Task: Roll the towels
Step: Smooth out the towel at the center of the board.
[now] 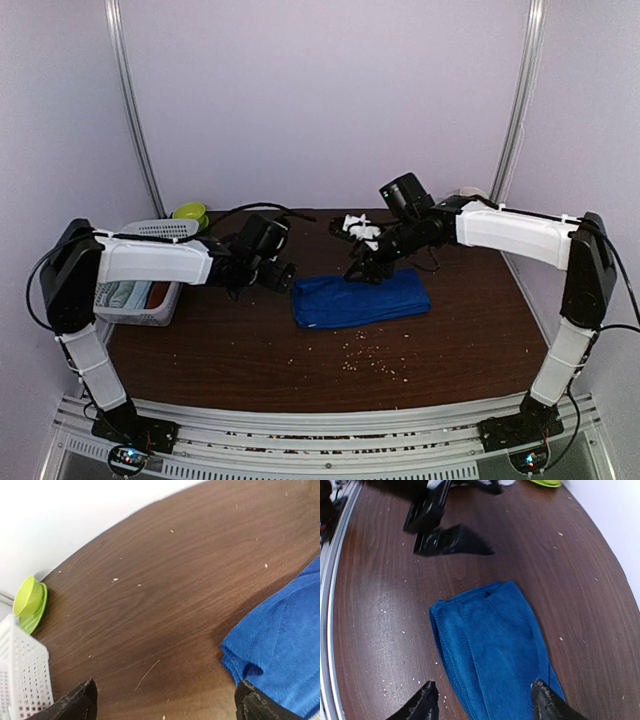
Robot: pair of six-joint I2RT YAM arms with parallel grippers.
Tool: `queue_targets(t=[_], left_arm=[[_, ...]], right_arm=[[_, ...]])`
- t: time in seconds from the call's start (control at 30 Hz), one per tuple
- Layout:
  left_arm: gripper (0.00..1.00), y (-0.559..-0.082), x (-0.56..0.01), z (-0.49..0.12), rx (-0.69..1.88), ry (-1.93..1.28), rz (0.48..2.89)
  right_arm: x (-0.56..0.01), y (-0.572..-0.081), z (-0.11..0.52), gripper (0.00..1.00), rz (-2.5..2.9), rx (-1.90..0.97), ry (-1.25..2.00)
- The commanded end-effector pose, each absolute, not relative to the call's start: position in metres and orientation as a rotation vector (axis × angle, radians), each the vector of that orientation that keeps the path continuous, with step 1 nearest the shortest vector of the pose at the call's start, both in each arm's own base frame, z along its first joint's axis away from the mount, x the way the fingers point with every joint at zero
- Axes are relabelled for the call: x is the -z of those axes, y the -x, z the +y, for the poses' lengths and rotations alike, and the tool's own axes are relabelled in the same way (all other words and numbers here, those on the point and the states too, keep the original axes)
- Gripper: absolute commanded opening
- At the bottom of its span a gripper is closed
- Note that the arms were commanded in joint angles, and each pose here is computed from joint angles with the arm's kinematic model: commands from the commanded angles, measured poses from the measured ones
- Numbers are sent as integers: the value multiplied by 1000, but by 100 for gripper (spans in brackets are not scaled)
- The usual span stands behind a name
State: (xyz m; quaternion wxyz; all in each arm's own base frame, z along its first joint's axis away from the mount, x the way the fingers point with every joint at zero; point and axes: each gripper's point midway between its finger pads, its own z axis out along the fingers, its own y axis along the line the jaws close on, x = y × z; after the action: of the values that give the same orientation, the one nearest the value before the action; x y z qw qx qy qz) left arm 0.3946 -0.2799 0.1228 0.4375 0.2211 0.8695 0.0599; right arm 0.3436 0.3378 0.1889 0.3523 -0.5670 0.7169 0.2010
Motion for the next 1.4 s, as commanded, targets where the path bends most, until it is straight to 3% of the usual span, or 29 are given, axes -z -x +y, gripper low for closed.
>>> queue_targets(t=[0.0,0.23,0.63,1.2,1.37], left_arm=[[98,-379,-155,-262,-30,-379,2104],[98,-343,-172,-237,71,-346,2091],[98,-305,-160,-218,105,-358,2078],[98,-299,-140,-201,53,-343,2032],[98,-300,-138,-199,35,-338,2032]], right_arm=[[-148,-356,371,60,1815,-309,1613],[-96,-365,419,52,1846,-135,1654],[-61,-370,434,50,1888,-28,1619],[-58,-360,431,45,1862,1,1682],[-43,-363,428,38,1880,66,1683]])
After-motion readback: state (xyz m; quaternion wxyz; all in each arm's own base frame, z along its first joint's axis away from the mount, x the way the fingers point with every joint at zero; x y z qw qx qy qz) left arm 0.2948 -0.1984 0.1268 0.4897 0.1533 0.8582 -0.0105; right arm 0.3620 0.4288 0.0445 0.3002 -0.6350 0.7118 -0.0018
